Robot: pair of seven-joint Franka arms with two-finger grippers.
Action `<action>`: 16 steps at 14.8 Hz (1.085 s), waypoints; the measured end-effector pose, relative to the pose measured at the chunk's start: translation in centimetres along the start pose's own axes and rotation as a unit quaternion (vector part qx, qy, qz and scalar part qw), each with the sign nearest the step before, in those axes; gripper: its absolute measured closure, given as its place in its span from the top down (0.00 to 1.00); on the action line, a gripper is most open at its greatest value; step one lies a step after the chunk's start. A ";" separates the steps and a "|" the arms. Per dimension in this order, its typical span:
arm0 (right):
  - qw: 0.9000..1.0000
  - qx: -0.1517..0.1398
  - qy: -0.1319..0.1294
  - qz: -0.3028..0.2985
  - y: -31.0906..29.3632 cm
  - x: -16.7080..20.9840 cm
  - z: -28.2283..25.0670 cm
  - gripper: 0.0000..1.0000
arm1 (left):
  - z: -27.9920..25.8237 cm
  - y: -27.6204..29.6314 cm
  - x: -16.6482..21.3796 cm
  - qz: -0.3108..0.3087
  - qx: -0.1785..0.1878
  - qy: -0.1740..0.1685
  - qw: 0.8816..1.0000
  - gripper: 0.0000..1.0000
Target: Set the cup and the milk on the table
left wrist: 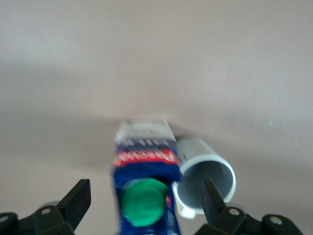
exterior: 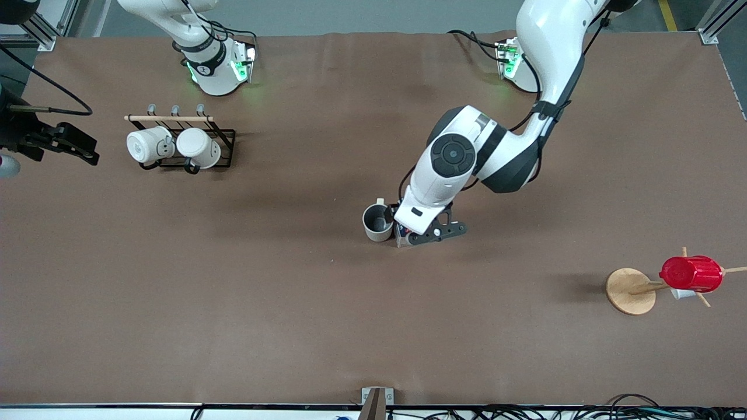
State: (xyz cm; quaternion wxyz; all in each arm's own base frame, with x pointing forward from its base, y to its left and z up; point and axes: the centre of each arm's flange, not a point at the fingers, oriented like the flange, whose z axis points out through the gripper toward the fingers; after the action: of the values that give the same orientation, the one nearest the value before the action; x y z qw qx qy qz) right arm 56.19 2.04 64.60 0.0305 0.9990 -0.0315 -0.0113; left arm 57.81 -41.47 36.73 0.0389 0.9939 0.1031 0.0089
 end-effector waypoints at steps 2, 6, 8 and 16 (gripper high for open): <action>1.000 0.001 0.000 -0.001 -0.1 0.0 0.0 1.00 | -4.9 -3.5 3.0 -0.011 0.024 0.039 0.999 1.00; 1.000 0.005 0.000 0.000 -0.1 0.0 0.0 1.00 | -16.9 -13.5 6.4 -0.017 0.062 0.066 0.996 1.00; 1.000 0.010 -0.001 0.008 0.8 0.1 0.1 1.00 | -20.9 -17.7 6.8 0.001 0.075 0.065 0.995 1.00; 0.999 0.036 -0.004 0.012 3.0 0.2 0.2 1.00 | -28.1 -32.0 6.6 0.116 0.051 0.004 0.992 1.00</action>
State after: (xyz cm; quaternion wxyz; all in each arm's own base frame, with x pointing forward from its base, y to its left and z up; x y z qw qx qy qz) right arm 56.22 -1.00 64.55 -0.0053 0.9989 -0.0439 -0.0138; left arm 57.01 -6.72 62.24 -0.0138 0.9997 -0.0127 0.0123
